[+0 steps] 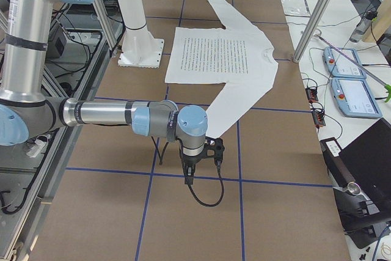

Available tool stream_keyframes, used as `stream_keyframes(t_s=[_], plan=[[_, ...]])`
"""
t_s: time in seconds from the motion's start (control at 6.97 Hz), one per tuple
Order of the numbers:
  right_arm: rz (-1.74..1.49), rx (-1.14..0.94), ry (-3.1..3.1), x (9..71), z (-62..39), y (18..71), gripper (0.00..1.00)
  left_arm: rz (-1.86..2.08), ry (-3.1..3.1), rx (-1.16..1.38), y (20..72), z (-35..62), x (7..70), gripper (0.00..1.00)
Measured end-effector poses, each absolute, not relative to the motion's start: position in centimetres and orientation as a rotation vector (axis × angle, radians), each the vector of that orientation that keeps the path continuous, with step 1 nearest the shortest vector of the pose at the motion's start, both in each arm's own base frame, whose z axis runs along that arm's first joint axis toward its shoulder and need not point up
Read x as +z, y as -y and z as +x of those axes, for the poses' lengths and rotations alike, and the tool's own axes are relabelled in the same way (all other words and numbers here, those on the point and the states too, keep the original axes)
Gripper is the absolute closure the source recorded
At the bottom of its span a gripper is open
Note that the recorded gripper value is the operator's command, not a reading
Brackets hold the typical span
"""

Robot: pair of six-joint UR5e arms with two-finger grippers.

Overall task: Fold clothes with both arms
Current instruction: 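Move the right gripper toward the sleeve nearest it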

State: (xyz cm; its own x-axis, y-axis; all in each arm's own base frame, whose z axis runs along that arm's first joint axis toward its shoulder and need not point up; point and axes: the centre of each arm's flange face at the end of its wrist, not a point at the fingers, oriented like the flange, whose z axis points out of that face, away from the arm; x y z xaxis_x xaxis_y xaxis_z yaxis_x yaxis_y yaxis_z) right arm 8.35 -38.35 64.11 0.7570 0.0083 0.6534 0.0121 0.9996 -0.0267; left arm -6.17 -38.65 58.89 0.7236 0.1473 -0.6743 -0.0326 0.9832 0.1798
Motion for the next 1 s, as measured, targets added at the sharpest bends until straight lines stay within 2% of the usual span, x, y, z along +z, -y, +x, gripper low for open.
stream_keyframes(t_s=[0.57, 1.0], plan=[[0.005, -0.016, 0.709, 62.6, 8.4, 39.3, 0.00, 0.298, -0.754, 0.155, 38.7, -6.1, 52.6, 0.00], [0.154, -0.060, 0.701, 55.5, 8.6, 43.9, 0.00, 0.525, -0.734, 0.235, 41.4, -6.2, 47.6, 0.00]])
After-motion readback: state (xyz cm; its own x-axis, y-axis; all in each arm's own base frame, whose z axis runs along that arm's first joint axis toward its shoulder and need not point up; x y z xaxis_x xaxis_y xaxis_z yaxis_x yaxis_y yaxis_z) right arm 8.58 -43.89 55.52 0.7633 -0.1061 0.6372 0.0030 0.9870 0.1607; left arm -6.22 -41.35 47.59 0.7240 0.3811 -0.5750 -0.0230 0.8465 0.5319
